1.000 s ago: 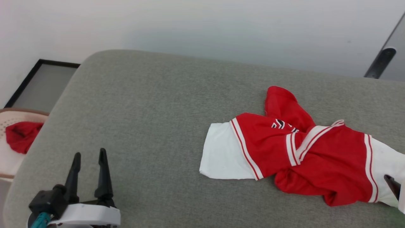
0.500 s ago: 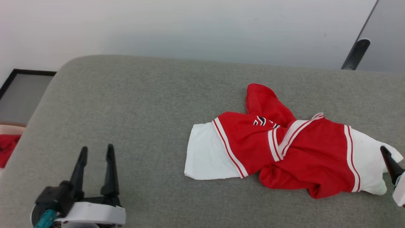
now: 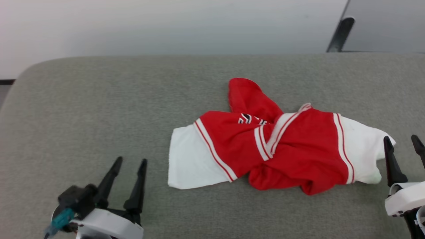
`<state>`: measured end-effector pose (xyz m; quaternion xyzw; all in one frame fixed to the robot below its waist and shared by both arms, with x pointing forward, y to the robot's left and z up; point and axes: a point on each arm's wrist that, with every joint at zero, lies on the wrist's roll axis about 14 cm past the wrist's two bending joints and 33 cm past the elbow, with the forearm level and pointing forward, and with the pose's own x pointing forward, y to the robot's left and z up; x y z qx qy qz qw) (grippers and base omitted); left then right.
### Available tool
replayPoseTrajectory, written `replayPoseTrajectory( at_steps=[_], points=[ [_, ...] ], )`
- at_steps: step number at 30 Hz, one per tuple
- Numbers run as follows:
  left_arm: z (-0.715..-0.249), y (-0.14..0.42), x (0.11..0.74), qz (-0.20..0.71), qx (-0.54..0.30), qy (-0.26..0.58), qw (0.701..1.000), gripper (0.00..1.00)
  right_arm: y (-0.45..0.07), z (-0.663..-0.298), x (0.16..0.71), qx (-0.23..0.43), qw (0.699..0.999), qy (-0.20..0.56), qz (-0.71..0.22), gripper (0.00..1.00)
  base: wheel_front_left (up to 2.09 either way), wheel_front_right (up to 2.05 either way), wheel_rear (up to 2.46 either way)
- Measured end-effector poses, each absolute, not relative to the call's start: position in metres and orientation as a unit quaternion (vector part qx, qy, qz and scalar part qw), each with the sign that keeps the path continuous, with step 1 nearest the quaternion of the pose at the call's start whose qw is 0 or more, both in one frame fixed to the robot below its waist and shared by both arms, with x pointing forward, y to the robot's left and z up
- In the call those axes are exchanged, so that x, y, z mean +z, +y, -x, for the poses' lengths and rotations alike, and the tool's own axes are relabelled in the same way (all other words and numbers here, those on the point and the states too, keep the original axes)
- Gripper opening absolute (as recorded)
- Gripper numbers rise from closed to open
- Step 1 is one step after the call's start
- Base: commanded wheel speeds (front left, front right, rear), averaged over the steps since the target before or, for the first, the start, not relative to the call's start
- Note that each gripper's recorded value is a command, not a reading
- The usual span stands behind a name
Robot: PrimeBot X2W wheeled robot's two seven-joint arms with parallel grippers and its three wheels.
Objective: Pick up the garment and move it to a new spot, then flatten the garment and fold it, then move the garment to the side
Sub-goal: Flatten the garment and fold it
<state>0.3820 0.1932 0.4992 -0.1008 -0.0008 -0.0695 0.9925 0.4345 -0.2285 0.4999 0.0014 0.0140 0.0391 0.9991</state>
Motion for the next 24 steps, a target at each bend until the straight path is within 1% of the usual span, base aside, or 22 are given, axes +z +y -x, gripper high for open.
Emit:
replayPoseTrajectory(
  at_steps=[5,9,10,14,16,18,21,24],
  points=[
    [-0.395,0.166,0.478,0.106,-0.138,0.094,0.980,1.00,-0.241,-0.425,0.480,0.011,0.999,0.030,-0.015,1.00,0.00,0.00,0.00],
    [-0.405,0.154,0.454,0.132,-0.156,0.201,0.958,1.00,-0.250,-0.422,0.471,-0.008,0.999,0.039,-0.022,1.00,0.00,0.00,0.00],
    [-0.407,0.152,0.449,0.126,-0.161,0.227,0.952,1.00,-0.252,-0.422,0.469,-0.011,0.999,0.040,-0.023,1.00,0.00,0.00,0.00],
    [-0.414,0.143,0.433,0.144,-0.163,0.335,0.917,1.00,-0.258,-0.419,0.463,-0.022,0.998,0.047,-0.024,1.00,0.00,0.00,0.00],
    [-0.413,0.143,0.423,0.140,-0.157,0.389,0.897,1.00,-0.261,-0.420,0.465,-0.026,0.999,0.042,-0.024,1.00,0.00,0.00,0.00],
    [-0.412,0.142,0.415,0.152,-0.146,0.442,0.872,1.00,-0.263,-0.420,0.467,-0.029,0.999,0.038,-0.024,1.00,0.00,0.00,0.00],
    [-0.410,0.144,0.404,0.147,-0.124,0.503,0.842,1.00,-0.264,-0.419,0.468,-0.031,0.999,0.034,-0.024,1.00,0.00,0.00,0.00],
    [-0.413,0.145,0.400,0.144,-0.109,0.539,0.822,1.00,-0.267,-0.415,0.468,-0.037,0.998,0.032,-0.025,1.00,0.00,0.00,0.00]
  ],
)
